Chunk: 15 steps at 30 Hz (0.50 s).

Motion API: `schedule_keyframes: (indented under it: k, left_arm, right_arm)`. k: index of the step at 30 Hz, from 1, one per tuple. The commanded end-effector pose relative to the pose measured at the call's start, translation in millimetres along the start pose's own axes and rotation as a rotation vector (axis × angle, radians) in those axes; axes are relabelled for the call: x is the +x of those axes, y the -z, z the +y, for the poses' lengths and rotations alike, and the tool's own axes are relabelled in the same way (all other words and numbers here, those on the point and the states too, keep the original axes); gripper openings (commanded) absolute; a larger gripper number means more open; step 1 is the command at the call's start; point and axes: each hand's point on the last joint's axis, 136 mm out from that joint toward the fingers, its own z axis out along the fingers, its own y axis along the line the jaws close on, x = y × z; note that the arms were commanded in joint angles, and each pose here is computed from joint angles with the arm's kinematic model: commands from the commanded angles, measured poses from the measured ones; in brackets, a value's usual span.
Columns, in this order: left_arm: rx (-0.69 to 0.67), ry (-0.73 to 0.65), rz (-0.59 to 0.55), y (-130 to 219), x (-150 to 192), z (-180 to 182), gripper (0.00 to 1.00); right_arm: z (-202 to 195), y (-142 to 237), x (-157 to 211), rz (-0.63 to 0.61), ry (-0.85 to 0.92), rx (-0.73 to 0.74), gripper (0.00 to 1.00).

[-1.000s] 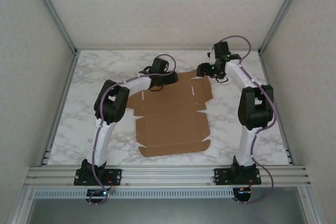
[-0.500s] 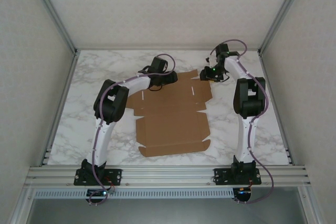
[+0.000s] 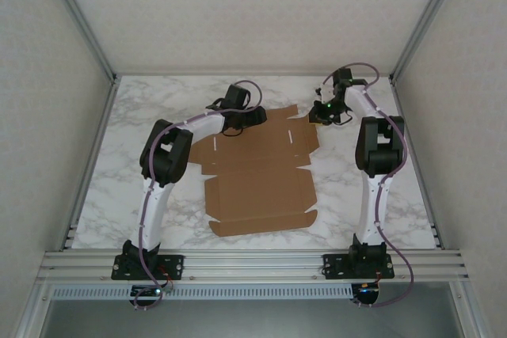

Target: Fold the paper box

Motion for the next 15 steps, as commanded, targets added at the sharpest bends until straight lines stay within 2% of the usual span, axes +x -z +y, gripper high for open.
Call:
schedule_keyframes:
  k: [1,4,8,12,15]
  left_arm:
    - [-0.025,0.025,0.011,12.6,-4.1,8.4,0.68]
    - [-0.006,0.037,0.021,11.8,0.9,7.3,0.68]
    - [-0.001,0.039,0.019,17.3,1.2,6.0,0.68]
    - [0.01,0.073,-0.031,39.8,-18.7,-2.6,0.71]
    - [0.046,0.138,-0.095,70.4,-44.8,-15.3,0.76]
  right_arm:
    - [-1.5,-17.8,12.6,0.052,-0.032,-0.036,0.15]
    - [-5.2,-26.0,17.9,0.073,-0.042,-0.035,0.16]
    - [-0.3,-26.2,16.5,0.057,-0.037,-0.054,0.0]
    - [17.6,1.0,-0.5,-0.051,-0.005,-0.087,0.0]
    - [34.7,30.7,-12.9,-0.177,0.039,-0.108,0.0]
